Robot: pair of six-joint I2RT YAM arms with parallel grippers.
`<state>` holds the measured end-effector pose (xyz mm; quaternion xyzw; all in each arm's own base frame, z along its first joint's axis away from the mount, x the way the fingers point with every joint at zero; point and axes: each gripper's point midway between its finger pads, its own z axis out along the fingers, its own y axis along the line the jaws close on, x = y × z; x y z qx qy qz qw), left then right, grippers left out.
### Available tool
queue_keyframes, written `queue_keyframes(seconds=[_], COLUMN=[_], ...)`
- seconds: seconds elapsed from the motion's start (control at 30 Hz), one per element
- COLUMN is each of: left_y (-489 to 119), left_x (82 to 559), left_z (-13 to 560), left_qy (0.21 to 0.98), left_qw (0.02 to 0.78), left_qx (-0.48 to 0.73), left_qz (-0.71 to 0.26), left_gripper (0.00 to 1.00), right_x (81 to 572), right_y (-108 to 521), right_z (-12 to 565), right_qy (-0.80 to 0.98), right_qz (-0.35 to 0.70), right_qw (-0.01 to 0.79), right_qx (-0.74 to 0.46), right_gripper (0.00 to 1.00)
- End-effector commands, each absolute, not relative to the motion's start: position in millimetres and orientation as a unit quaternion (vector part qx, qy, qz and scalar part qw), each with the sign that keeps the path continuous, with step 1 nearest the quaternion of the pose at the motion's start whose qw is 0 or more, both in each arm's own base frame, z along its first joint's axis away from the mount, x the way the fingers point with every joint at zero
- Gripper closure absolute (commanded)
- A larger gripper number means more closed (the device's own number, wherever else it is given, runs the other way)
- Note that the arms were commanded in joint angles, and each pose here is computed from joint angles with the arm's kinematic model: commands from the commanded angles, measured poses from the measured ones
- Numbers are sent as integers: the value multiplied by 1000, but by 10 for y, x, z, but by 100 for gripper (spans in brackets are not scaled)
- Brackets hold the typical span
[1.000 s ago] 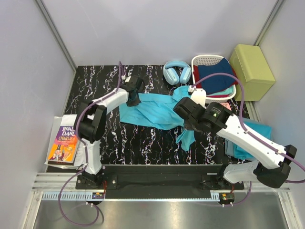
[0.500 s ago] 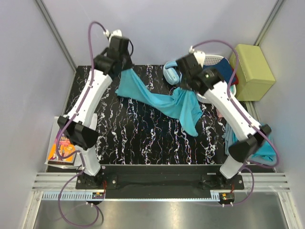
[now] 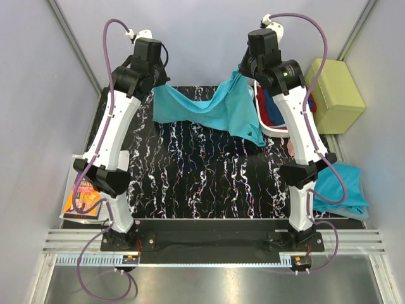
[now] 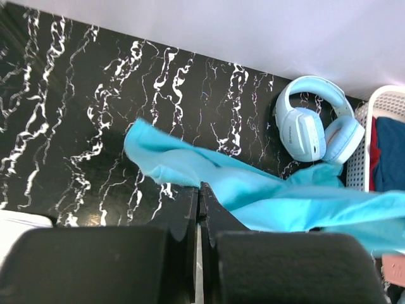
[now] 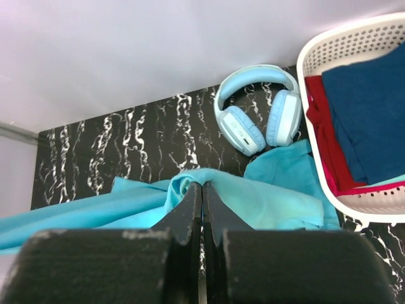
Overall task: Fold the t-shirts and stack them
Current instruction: Flatten out the tshirt
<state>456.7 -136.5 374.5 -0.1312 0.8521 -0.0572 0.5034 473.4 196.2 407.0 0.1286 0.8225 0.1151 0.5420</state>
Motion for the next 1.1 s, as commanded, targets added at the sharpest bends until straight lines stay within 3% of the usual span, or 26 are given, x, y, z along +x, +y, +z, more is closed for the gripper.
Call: queue_keyframes(seconds=[0.0, 0.37, 0.53, 0.67, 0.9, 1.07], left_y=[-1323, -1088, -815, -664, -456, -450], left_x=[4080, 3113, 2661, 2476, 2118, 2299], left_z=[4614, 5347, 5275, 4869, 4897, 4955], left_qy=[796, 735, 736, 758, 746, 746], left_qw=[593, 665, 663, 638, 640, 647], left_qx=[-103, -91, -102, -114, -144, -144], left_qz=[-70, -97, -96, -81, -118, -71], left_gripper=[100, 100, 100, 100, 100, 100], right_x=[4307, 3089, 2698, 2392, 2220, 2440], right_y=[1970, 1946, 1773, 1512, 1382, 1426], right_z=[4814, 5587, 5492, 5422, 5343, 5518], right_qy=[775, 717, 725, 728, 736, 711], right_qz=[148, 112, 75, 70, 51, -11], right_qw=[608, 687, 683, 680, 673, 701], right_qx=[91, 40, 42, 57, 62, 58], right_gripper=[100, 100, 100, 100, 100, 100])
